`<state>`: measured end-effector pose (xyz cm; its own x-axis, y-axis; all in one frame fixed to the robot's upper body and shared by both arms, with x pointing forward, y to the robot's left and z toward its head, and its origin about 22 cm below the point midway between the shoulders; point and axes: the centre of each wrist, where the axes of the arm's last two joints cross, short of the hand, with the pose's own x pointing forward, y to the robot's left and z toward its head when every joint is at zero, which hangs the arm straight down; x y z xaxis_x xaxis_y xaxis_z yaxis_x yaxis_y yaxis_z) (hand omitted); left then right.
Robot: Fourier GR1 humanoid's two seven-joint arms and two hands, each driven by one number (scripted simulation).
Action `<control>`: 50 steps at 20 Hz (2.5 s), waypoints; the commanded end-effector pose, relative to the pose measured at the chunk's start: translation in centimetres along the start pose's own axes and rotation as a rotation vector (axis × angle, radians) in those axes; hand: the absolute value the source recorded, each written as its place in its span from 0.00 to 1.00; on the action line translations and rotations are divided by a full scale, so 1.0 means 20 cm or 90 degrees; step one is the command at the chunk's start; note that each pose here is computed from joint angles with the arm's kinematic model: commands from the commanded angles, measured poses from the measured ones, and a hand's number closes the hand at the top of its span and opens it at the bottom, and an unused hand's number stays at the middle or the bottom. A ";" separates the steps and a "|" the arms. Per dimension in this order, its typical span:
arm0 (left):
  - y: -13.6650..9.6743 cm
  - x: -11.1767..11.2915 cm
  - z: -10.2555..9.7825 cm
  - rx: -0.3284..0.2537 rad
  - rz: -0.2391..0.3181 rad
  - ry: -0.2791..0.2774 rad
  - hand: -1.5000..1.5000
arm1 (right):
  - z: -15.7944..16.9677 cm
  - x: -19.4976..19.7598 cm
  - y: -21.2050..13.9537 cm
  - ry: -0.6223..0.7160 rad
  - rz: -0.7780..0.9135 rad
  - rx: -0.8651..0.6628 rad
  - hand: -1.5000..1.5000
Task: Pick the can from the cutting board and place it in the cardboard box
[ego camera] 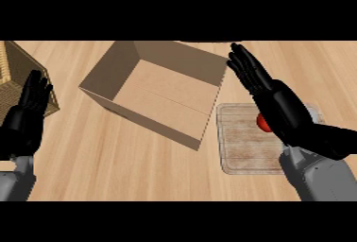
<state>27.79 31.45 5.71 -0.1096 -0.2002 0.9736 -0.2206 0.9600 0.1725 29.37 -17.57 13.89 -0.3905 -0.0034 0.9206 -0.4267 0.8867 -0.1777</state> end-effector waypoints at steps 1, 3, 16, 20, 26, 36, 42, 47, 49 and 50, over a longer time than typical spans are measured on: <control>0.01 -0.04 0.05 -0.005 -0.021 0.021 0.50 | 0.10 -0.06 -0.16 0.013 0.031 -0.112 0.00; 0.03 -0.11 0.12 -0.025 -0.075 0.045 0.50 | 0.09 0.00 -0.40 -0.008 0.093 -0.304 0.00; -0.11 -0.21 0.28 -0.081 -0.130 0.126 0.50 | 0.64 -0.38 -0.75 0.209 0.382 -0.846 0.00; -0.13 -0.23 0.26 -0.081 -0.124 0.138 0.50 | 0.74 -0.38 -0.75 0.391 0.476 -0.720 0.00; -0.10 -0.20 0.23 -0.068 -0.148 0.120 0.50 | 0.68 -0.17 -0.86 0.623 0.524 -0.519 0.00; -0.08 -0.21 0.21 -0.077 -0.136 0.134 0.50 | 0.34 -0.01 -0.62 0.823 0.439 -0.325 0.00; -0.13 -0.17 0.22 -0.091 -0.130 0.130 0.50 | 0.33 -0.04 -0.61 0.872 0.435 -0.349 0.00; 0.00 -0.16 0.22 -0.086 -0.133 0.125 0.50 | 0.22 -0.10 -0.59 0.903 0.450 -0.351 0.00; -0.16 -0.25 0.26 -0.080 -0.122 0.137 0.50 | 0.34 -0.17 -0.58 0.921 0.441 -0.344 0.00; -0.13 -0.19 0.24 -0.086 -0.133 0.131 0.50 | 0.21 -0.14 -0.61 0.939 0.435 -0.346 0.00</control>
<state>24.04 28.46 0.81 0.1229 -0.3595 0.9250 -0.0904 0.9242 0.3711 30.74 -31.22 10.99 0.7271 0.5709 0.3813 -0.0473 0.5958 -0.8017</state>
